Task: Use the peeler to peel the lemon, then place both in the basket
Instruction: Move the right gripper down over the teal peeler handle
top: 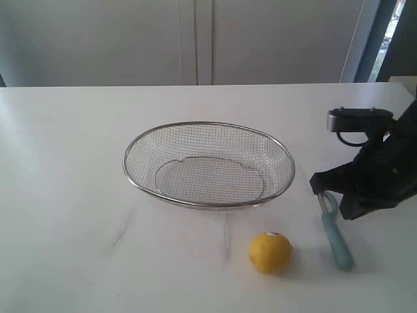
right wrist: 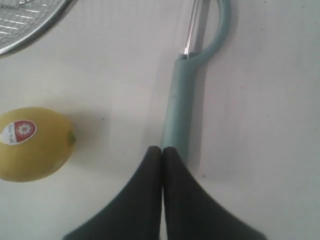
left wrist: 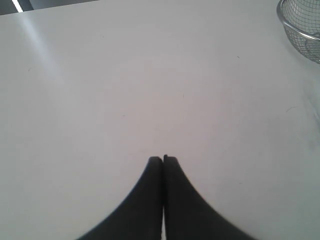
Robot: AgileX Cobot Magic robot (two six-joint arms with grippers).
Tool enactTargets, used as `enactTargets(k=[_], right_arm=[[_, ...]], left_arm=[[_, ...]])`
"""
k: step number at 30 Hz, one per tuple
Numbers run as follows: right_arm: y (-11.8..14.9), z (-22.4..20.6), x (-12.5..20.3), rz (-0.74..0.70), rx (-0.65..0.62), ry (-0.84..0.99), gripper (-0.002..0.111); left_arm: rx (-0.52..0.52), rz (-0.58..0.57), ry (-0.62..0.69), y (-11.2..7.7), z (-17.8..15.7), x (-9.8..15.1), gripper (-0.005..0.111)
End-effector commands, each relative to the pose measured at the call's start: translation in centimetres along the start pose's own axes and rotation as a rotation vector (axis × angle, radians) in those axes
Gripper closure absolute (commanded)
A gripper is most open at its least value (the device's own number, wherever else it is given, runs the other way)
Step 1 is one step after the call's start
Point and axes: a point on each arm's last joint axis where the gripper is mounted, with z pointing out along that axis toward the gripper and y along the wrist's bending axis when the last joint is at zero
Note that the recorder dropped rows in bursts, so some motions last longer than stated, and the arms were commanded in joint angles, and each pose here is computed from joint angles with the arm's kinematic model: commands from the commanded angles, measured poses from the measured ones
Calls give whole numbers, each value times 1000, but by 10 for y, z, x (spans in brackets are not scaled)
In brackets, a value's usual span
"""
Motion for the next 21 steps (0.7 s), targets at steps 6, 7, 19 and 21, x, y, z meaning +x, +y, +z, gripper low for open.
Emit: enactTargets(k=[6, 7, 19, 21], right_arm=[[2, 19, -6, 29, 4, 32, 108], [3, 19, -6, 30, 3, 26, 108], [0, 35, -12, 24, 30, 83, 108], [-3, 40, -12, 22, 55, 91, 108]], left_arm=[[-1, -3, -4, 0, 0, 1, 106], [-1, -3, -4, 0, 0, 1, 106], [-1, -3, -4, 0, 0, 1, 106], [-1, -3, -4, 0, 0, 1, 106]])
